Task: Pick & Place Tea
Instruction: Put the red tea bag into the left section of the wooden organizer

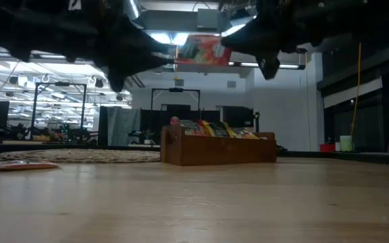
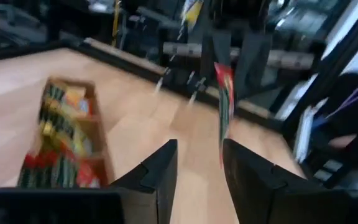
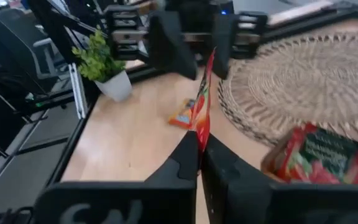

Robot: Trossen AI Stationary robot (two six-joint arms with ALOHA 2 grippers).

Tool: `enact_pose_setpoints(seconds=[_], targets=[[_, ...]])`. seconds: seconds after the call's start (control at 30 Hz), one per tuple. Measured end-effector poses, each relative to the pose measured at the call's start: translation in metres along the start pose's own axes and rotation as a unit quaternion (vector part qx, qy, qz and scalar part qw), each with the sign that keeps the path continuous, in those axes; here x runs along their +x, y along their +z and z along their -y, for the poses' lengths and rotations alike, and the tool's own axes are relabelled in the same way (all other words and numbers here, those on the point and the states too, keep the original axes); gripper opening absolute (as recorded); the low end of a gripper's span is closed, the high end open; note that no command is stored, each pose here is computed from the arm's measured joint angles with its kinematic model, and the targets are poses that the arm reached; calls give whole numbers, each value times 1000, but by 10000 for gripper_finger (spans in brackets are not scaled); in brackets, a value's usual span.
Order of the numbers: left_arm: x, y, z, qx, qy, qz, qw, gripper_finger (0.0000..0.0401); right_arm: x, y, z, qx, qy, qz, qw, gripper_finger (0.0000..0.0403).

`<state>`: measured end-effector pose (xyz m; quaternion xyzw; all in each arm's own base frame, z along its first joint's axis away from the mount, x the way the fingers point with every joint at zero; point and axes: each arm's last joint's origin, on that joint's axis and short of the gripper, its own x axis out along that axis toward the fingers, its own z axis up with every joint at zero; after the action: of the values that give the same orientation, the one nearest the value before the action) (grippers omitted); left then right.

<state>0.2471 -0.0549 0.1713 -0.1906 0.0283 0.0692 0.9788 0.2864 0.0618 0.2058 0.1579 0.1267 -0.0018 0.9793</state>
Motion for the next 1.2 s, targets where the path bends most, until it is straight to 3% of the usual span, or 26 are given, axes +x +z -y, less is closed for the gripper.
enact_pose_setpoints(seconds=[0.2,0.4,0.7,1.2], targets=[[13,18,-16,-32,-59,-5,998,127,3,14,-2,-28,2,20,999,8],[22,32,-18,-22,-108,-5,994,124,6,21,7,-36,-12,30,999,8],[23,32,-18,-4,-112,-6,994,125,7,23,16,-32,-7,23,999,8],[23,30,-17,-21,-123,-23,992,118,7,20,18,-46,-9,3,999,8]])
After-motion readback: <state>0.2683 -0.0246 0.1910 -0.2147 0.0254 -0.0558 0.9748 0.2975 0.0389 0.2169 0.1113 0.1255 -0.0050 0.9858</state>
